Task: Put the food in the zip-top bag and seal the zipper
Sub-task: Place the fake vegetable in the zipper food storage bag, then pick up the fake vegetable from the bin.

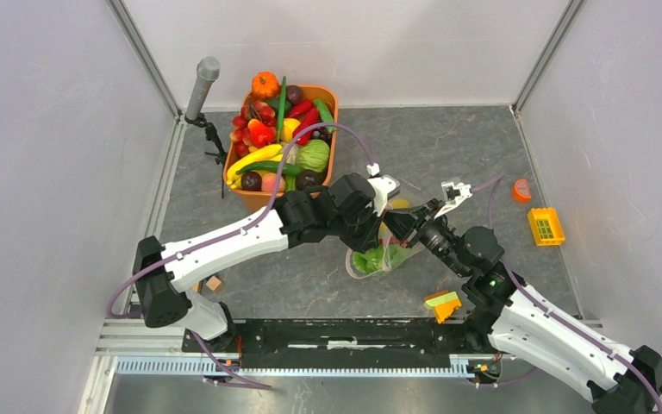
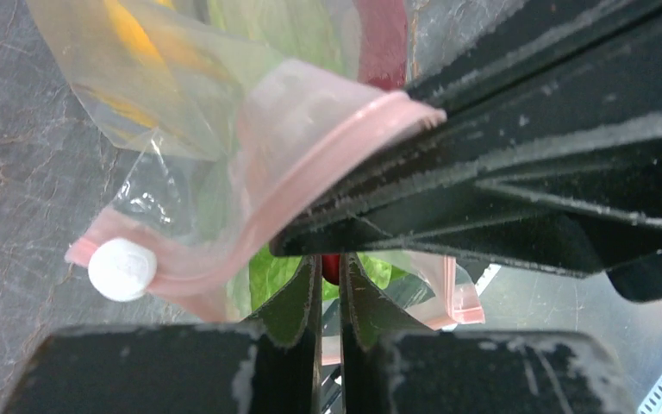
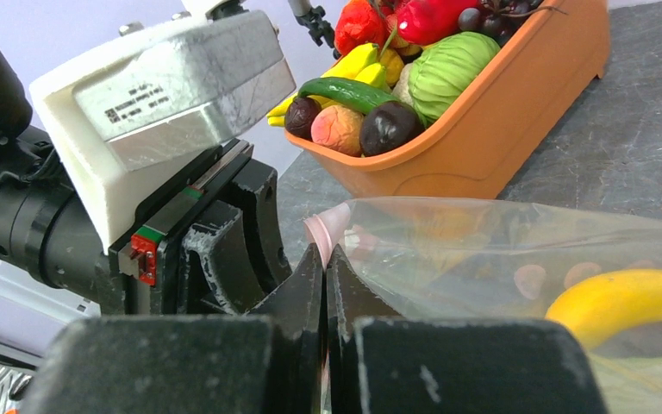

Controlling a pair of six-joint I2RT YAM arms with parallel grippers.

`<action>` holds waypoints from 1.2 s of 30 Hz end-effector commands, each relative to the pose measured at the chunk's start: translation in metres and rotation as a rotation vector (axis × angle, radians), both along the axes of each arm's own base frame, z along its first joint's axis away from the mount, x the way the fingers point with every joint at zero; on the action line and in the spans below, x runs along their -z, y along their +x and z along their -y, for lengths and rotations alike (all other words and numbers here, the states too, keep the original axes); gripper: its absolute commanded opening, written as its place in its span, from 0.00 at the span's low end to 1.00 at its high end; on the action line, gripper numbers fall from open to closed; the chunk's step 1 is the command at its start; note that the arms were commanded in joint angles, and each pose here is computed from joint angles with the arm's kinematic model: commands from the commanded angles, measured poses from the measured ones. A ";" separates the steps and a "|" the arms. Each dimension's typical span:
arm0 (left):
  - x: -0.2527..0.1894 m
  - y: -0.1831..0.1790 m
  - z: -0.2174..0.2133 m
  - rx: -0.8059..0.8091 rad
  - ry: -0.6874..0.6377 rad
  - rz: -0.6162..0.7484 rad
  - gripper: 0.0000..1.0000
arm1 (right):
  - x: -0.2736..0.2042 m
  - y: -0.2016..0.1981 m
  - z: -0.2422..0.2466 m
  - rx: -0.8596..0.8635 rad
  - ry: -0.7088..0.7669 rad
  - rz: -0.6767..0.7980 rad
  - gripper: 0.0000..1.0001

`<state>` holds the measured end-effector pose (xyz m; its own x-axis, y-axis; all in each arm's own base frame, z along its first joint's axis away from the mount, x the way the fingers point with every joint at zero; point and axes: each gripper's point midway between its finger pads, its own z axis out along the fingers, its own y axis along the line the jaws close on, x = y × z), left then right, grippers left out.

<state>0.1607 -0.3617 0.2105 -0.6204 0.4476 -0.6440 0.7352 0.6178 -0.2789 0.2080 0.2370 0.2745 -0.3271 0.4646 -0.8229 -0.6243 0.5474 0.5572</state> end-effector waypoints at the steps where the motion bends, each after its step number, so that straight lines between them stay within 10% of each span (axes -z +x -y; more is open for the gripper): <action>1: -0.011 0.009 0.029 -0.021 -0.107 0.010 0.04 | -0.023 0.000 0.012 0.050 0.119 0.042 0.00; 17: -0.081 0.016 -0.039 -0.128 -0.222 0.261 0.99 | 0.014 0.018 0.039 0.236 0.059 -0.057 0.01; 25: -0.099 0.074 -0.140 -0.398 -0.065 0.544 1.00 | 0.014 0.018 0.039 0.235 0.056 -0.049 0.02; 36: -0.081 0.146 -0.205 -0.302 0.105 0.513 1.00 | 0.012 0.017 0.034 0.211 0.044 -0.042 0.02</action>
<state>0.2994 -0.1553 0.2870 -0.4093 0.2055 -0.8890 0.3897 0.9203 0.0333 0.2247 0.2016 0.2488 -0.2807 0.5445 -0.7904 -0.4502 0.6526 0.6094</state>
